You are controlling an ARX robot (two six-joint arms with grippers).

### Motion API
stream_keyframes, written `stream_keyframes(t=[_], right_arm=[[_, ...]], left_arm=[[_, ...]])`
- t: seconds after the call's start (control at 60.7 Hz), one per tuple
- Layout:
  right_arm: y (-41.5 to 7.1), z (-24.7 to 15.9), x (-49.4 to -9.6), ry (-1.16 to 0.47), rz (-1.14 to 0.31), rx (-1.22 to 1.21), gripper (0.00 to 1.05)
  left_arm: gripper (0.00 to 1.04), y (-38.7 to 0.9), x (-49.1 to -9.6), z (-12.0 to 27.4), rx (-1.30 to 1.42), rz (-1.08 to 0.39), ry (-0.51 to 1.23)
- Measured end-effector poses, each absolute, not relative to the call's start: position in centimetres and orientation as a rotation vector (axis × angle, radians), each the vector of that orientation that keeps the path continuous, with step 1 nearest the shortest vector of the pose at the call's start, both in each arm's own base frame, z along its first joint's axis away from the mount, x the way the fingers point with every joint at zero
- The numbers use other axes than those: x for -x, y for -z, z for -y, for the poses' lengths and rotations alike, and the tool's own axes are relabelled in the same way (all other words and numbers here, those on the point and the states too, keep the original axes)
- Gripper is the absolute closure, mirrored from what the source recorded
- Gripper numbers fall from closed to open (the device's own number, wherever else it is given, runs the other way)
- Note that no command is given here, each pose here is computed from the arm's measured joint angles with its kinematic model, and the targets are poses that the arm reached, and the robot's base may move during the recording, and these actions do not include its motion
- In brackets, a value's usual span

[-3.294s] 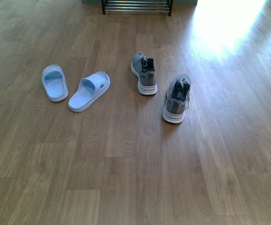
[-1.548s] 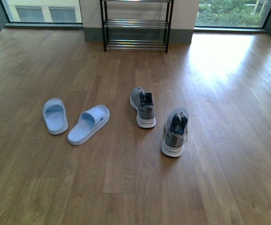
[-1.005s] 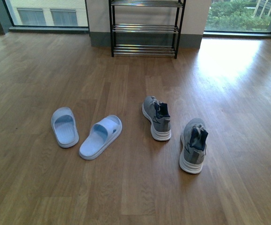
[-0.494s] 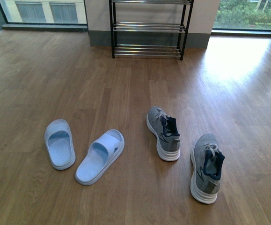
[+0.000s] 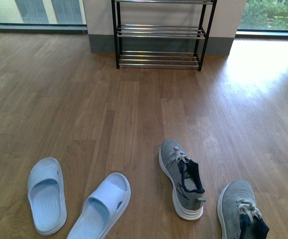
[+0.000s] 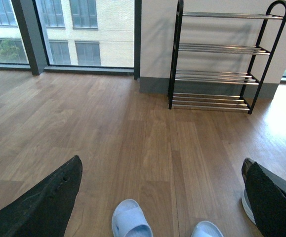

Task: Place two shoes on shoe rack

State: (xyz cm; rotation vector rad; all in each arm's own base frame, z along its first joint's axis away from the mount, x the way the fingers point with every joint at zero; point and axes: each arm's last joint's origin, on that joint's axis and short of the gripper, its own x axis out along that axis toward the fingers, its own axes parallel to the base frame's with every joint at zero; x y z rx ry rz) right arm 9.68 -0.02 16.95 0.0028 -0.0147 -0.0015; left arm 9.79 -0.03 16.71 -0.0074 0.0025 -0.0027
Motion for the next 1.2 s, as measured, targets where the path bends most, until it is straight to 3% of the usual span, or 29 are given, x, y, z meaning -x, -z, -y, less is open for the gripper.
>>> stream_keyframes(t=[0.231,0.329,0.511,0.807,1.005,1.202], right_arm=[[-16.9,0.0,-9.7,0.013,0.006,-0.006,0.09],[-16.5,0.8,-10.6,0.128,-0.142,-0.073,0.09],[-14.4,3.2,-14.2,0.172,-0.361,-0.13,0.09],[-4.2,6.3,-20.1,0.175,-0.754,-0.064,0.09],[3.9,6.8,-20.2,0.165,-1.039,-0.091,0.09],[8.1,7.3,-20.1,0.171,-1.154,-0.135,0.09]], left_arm=[[0.09,-16.7,-9.8,0.0,0.007,-0.002,0.003],[0.09,-16.7,-9.8,0.0,0.007,-0.002,0.003],[0.09,-16.7,-9.8,0.0,0.007,-0.002,0.003],[0.09,-16.7,-9.8,0.0,0.007,-0.002,0.003],[0.09,-16.7,-9.8,0.0,0.007,-0.002,0.003],[0.09,-16.7,-9.8,0.0,0.007,-0.002,0.003]])
